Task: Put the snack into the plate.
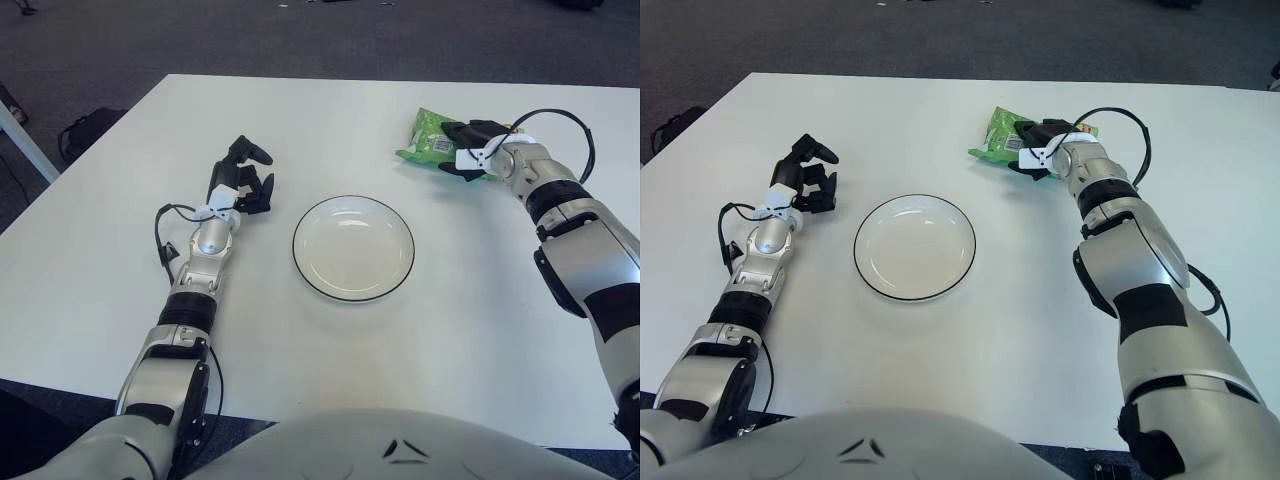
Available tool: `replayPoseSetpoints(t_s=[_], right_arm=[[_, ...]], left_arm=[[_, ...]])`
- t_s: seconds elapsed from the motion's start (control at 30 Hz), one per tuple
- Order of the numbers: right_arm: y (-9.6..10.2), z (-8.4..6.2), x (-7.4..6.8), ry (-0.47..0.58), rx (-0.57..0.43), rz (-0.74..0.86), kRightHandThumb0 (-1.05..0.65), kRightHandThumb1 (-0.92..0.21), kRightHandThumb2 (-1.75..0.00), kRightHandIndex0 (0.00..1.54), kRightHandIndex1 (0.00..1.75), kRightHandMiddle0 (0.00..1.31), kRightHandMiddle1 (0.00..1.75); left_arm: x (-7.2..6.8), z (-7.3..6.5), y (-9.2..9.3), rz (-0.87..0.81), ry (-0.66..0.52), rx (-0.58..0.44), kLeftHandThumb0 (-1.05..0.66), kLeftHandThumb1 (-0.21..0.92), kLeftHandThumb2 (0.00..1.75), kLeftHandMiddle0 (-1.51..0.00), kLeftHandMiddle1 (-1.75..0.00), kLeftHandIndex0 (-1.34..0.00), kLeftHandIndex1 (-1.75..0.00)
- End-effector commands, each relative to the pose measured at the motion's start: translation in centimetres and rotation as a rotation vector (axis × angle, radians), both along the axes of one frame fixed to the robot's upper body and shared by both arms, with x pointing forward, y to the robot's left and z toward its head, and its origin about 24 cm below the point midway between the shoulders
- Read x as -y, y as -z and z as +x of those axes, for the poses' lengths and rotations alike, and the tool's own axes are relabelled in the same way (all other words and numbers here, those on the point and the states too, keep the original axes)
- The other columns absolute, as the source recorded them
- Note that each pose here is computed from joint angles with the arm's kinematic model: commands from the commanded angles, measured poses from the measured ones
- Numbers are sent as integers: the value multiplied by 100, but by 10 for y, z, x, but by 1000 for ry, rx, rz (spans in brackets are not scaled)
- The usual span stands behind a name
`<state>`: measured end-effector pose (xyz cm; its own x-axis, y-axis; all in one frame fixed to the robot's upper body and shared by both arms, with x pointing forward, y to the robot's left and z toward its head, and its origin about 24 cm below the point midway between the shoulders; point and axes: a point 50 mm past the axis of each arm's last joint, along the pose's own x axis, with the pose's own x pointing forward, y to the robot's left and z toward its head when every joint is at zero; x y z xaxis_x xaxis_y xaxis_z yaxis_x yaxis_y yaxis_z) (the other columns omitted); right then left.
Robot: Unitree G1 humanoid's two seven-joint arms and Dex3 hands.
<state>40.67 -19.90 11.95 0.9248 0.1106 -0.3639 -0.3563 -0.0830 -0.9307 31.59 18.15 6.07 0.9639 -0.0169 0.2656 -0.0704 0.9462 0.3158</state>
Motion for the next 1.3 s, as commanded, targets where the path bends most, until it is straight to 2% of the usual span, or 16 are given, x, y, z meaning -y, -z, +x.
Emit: replayPoseSetpoints(t_s=[0.0, 0.17, 0.23, 0.43, 0.5, 0.53, 0.6, 0.63, 0.7, 0.73, 0.8, 0.83, 0.93, 1.03, 1.13, 1.27], right_arm=[[25, -8, -1, 23, -149, -54, -105, -92, -107, 0, 0, 0, 0], [31, -9, -1, 41, -149, -82, -105, -92, -100, 0, 0, 1, 11], [33, -10, -1, 43, -134, -92, -101, -92, -87, 0, 0, 0, 30], [38, -11, -1, 45, -61, -117, -83, -92, -61, 0, 0, 0, 65], [39, -12, -1, 51, -40, -118, -77, -90, -59, 3, 14, 0, 78], [39, -12, 0, 54, -27, -118, -71, -84, -63, 2, 40, 0, 93], [40, -12, 1, 57, -15, -117, -61, -70, -75, 1, 75, 3, 114], [44, -15, 8, 73, -2, -121, -58, -65, -81, 1, 89, 4, 123], [45, -17, 13, 81, 40, -121, -48, -66, -83, 0, 131, 19, 148], [44, -17, 12, 78, 78, -117, -44, -66, -85, 0, 146, 24, 157], [43, -16, 10, 71, 119, -112, -41, -62, -92, 0, 160, 32, 166], [44, -17, 10, 67, 162, -102, -41, -60, -95, 1, 165, 35, 169], [46, -20, 9, 57, 271, -64, -13, -35, -121, 45, 152, 53, 173], [44, -21, 7, 47, 353, -7, -4, -20, -134, 69, 141, 62, 174], [38, -21, 3, 25, 420, 64, -1, -14, -139, 79, 134, 66, 174], [33, -22, 2, 2, 478, 119, 0, -15, -148, 65, 166, 63, 175]], left_arm=[[-7, -39, 64, -1, -48, -224, -43, 48, 111, -106, -175, -48, -175], [-7, -39, 64, -17, -50, -222, -43, 48, 111, -108, -175, -48, -175], [-7, -39, 64, -22, -50, -222, -43, 48, 112, -108, -175, -48, -175], [-7, -40, 64, -24, -50, -224, -43, 47, 112, -108, -175, -49, -175], [-7, -40, 63, -22, -51, -224, -43, 47, 112, -108, -175, -49, -175], [-7, -40, 63, -20, -50, -223, -43, 47, 112, -108, -175, -49, -175], [-7, -40, 63, -19, -49, -222, -43, 47, 112, -108, -175, -48, -175], [-7, -40, 63, -17, -49, -222, -43, 48, 112, -108, -175, -48, -175], [-7, -40, 63, -14, -48, -220, -43, 48, 112, -108, -175, -48, -175], [-7, -40, 63, -13, -48, -219, -43, 48, 112, -108, -175, -48, -175], [-7, -40, 63, -12, -47, -219, -43, 48, 111, -108, -175, -48, -175], [-8, -39, 63, -10, -47, -219, -43, 48, 111, -108, -175, -48, -175], [-8, -39, 62, -7, -47, -218, -43, 48, 111, -108, -175, -48, -175], [-8, -39, 63, -6, -47, -219, -43, 48, 111, -108, -175, -48, -175], [-8, -39, 63, -8, -49, -221, -43, 48, 111, -108, -175, -48, -175], [-9, -39, 63, -9, -49, -224, -43, 48, 111, -108, -175, -48, -175]])
